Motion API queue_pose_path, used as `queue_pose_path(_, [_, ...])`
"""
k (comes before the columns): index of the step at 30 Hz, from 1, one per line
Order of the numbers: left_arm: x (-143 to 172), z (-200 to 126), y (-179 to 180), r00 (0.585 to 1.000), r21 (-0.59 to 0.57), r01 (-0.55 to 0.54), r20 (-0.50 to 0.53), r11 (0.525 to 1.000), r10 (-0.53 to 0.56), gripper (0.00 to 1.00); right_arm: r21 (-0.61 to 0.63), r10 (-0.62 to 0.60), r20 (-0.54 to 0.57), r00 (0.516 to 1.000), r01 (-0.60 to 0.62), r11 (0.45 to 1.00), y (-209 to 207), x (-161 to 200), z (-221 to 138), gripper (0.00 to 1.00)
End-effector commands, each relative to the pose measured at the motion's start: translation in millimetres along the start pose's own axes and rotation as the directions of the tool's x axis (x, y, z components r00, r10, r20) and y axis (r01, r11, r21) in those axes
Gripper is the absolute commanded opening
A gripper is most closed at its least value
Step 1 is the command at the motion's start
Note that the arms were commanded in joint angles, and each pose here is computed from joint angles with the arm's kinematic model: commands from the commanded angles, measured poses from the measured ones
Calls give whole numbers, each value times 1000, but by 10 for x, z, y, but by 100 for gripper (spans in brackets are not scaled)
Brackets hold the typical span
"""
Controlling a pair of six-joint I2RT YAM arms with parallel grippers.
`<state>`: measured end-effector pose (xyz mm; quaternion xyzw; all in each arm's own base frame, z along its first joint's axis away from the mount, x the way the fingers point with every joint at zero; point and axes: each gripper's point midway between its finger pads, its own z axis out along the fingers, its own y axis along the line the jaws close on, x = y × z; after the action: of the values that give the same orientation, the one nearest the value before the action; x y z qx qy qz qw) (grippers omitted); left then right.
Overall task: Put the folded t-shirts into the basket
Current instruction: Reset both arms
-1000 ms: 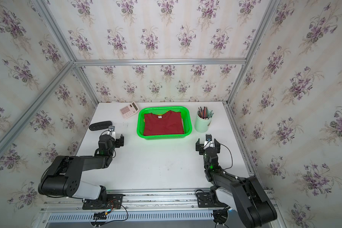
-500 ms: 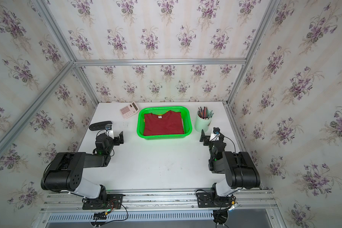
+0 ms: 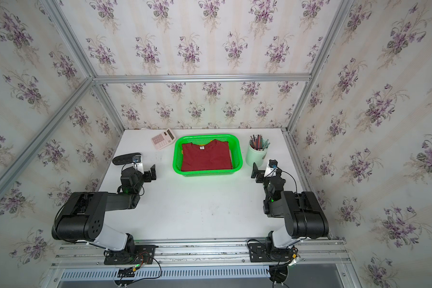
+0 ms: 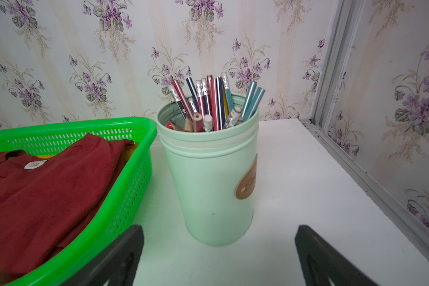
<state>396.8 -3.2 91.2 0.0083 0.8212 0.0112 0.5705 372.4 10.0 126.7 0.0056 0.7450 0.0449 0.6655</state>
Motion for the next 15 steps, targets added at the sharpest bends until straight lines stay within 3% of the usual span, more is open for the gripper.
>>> queue_pose_path(1, [-28, 2, 4, 1000, -3, 3, 10, 1000, -3, 100, -6, -6, 14, 1000, 6, 1000, 13, -39, 10, 100])
queue_pose_path(15, [-31, 9, -37, 1000, 16, -10, 9, 1000, 10, 100, -6, -7, 14, 1000, 7, 1000, 12, -40, 10, 100])
